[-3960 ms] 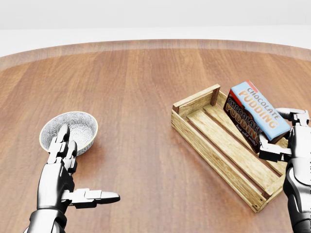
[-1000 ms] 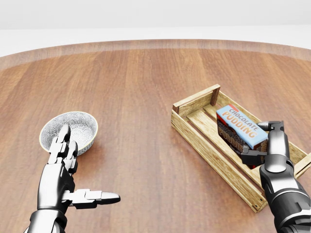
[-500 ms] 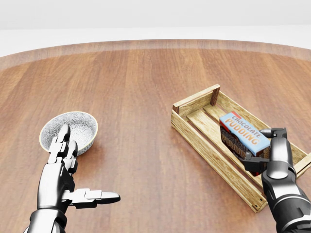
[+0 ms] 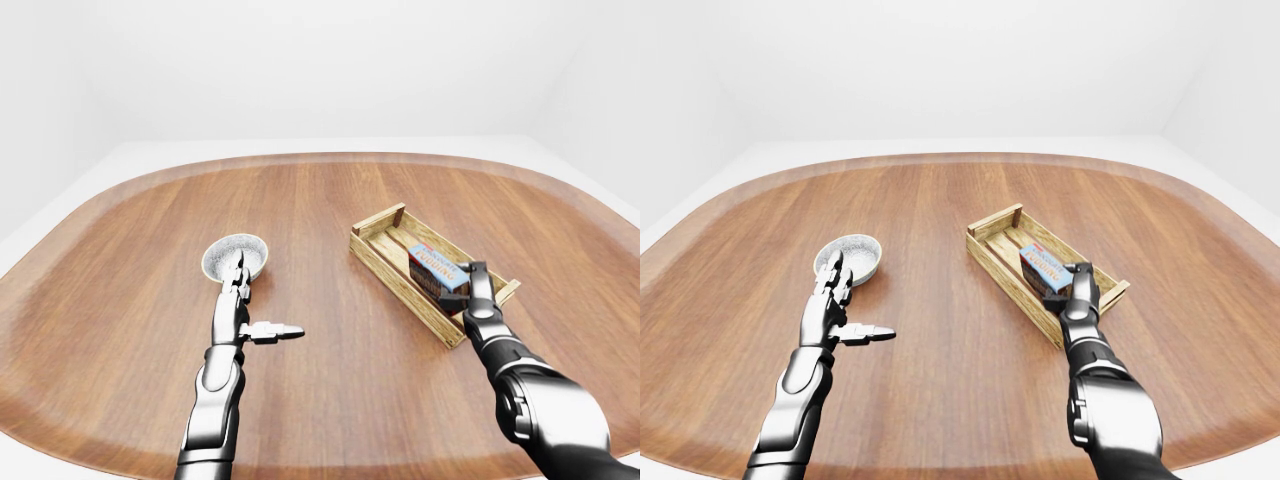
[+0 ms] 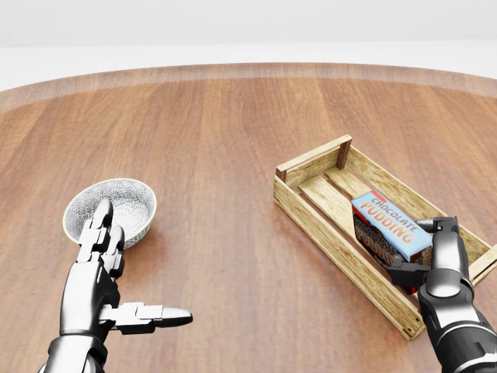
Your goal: Pick up the chocolate pudding and put it in the tray.
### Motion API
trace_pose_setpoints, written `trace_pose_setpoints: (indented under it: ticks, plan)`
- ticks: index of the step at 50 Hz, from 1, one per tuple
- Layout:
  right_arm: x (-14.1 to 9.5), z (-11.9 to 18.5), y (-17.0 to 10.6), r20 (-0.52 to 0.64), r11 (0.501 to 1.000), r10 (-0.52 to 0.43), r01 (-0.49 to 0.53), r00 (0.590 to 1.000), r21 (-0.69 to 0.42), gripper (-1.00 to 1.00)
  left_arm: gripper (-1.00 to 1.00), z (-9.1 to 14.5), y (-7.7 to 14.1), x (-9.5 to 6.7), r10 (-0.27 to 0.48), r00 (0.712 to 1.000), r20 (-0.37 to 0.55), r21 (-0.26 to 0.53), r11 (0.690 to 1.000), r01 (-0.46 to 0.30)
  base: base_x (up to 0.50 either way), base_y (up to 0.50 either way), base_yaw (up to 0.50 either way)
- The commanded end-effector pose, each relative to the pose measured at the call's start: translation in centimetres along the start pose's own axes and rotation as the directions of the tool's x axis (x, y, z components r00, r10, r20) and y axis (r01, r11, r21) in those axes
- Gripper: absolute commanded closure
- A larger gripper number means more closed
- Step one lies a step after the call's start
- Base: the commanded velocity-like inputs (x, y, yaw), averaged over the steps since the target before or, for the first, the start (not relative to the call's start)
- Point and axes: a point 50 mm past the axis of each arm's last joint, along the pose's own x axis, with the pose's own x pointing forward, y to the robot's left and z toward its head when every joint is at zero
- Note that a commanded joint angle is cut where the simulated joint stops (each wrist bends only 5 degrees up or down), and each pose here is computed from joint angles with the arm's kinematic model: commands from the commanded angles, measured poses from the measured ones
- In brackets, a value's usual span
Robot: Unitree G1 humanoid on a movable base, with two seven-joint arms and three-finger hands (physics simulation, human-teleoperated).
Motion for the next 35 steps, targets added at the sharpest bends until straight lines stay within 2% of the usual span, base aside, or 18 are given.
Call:
trace_pose_setpoints:
  ticks: [1,35]
  plan:
    - [-0.03,-0.21,-0.13,-0.009,0.999,-0.025,0.025,1.000,0.022,1.00,-1.00,-0.08,-0.07,0.00,-0.008,1.000,-0.004,0.000,1.000,0.008,0.00,0.00,0.00]
    - [0.01,-0.40,-0.43,-0.012,0.999,-0.034,0.034,0.999,0.014,1.00,-1.00,0.12,-0.04,0.00,-0.005,1.000,-0.005,-0.003,1.000,0.005,0.00,0.00,0.00]
